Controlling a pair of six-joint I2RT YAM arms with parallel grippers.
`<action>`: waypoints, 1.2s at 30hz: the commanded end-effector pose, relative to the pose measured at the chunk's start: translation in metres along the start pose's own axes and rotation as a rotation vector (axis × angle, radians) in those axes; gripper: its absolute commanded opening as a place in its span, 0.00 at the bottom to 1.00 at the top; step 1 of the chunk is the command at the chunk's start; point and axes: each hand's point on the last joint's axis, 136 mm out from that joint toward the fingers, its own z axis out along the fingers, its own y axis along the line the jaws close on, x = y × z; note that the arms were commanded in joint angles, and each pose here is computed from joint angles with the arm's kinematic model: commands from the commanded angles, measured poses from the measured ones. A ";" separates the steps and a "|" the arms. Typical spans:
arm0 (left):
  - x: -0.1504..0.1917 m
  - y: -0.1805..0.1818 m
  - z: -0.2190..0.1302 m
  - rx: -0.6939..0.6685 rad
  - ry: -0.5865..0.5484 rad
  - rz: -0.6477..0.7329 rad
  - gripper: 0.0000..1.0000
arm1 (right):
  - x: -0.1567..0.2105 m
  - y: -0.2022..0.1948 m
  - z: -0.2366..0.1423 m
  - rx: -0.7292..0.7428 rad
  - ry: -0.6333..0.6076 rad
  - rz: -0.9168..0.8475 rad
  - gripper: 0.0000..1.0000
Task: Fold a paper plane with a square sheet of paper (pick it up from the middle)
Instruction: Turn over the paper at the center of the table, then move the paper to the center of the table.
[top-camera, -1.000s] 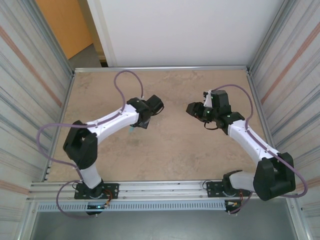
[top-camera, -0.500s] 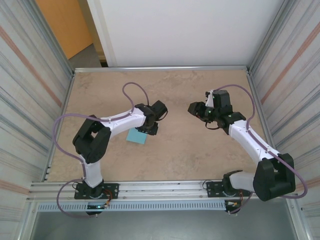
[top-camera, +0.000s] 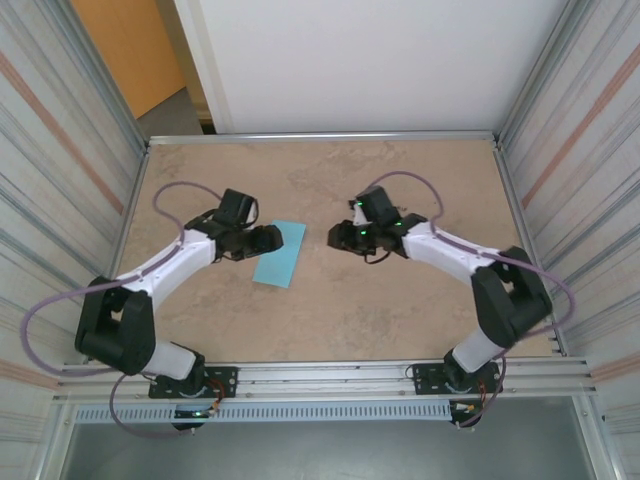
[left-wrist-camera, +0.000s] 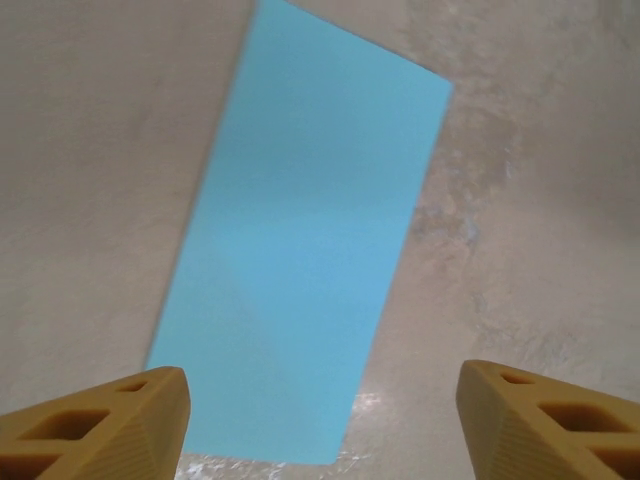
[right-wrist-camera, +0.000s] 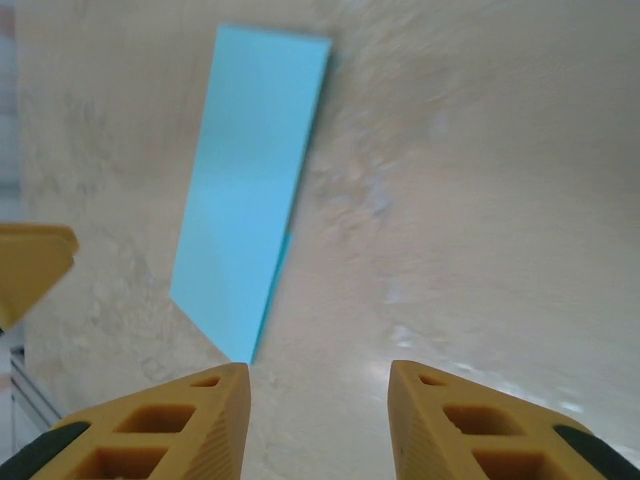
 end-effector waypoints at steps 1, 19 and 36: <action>0.003 0.016 -0.010 0.052 -0.020 -0.118 0.81 | 0.010 0.022 0.028 0.023 0.041 -0.061 0.39; 0.010 0.044 -0.020 0.091 -0.047 -0.188 0.99 | 0.042 0.047 0.129 0.082 0.244 -0.097 0.26; 0.016 0.020 -0.002 0.224 0.044 -0.202 0.98 | 0.093 -0.058 0.074 0.207 0.454 -0.225 0.26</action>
